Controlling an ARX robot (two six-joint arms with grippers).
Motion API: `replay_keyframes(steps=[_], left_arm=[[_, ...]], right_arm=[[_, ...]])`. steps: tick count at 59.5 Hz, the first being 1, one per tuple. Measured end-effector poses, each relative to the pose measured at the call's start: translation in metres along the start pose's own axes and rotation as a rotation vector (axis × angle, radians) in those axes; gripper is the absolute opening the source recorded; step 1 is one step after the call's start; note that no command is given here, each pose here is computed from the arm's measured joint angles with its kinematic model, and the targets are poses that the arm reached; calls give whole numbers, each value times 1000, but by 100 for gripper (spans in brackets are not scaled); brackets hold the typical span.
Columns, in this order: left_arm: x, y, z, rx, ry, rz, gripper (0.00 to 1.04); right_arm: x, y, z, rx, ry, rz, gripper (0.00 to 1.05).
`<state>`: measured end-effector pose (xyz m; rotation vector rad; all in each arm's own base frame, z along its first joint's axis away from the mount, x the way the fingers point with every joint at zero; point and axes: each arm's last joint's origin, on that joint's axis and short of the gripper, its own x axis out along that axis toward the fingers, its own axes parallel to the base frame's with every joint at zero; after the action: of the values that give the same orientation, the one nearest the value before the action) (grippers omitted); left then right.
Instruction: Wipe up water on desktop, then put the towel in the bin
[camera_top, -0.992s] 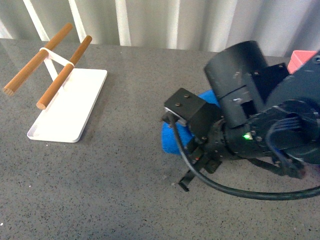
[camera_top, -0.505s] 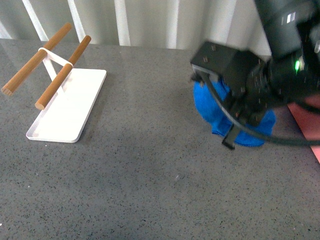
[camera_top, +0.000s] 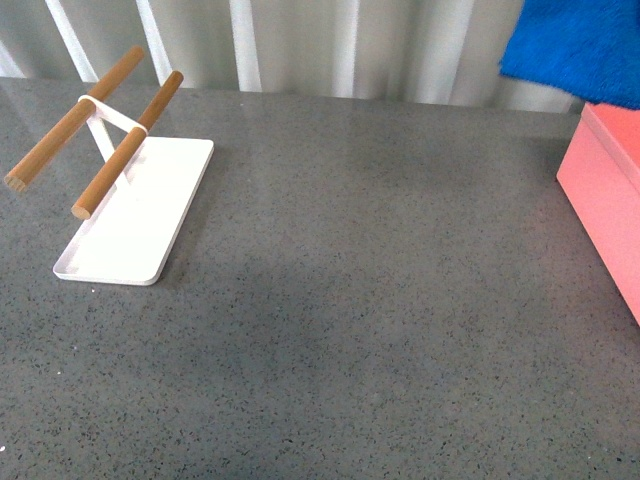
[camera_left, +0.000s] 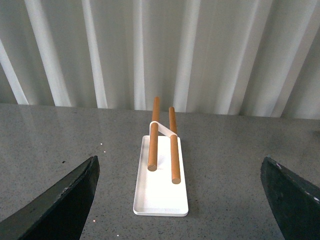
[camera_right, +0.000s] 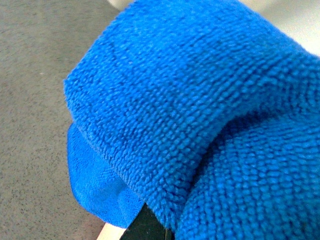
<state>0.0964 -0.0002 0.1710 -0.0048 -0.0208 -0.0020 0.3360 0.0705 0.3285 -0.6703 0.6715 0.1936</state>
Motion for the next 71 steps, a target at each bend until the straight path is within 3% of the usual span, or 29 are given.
replay_keyframes(steps=[9, 18, 25, 64, 71], left_arm=[[0, 0, 0, 0, 0, 0, 98], [0, 0, 0, 0, 0, 0, 98], [0, 0, 0, 0, 0, 0, 98], [0, 0, 0, 0, 0, 0, 98], [0, 0, 0, 0, 0, 0, 98]], right_arm=[[-9, -22, -28, 140, 100, -99, 6], [-2, -38, -71, 140, 232, -125, 6], [8, -43, -89, 117, 276, -123, 6], [56, -57, -122, 152, 411, -91, 6], [58, -60, -124, 173, 420, -92, 22]])
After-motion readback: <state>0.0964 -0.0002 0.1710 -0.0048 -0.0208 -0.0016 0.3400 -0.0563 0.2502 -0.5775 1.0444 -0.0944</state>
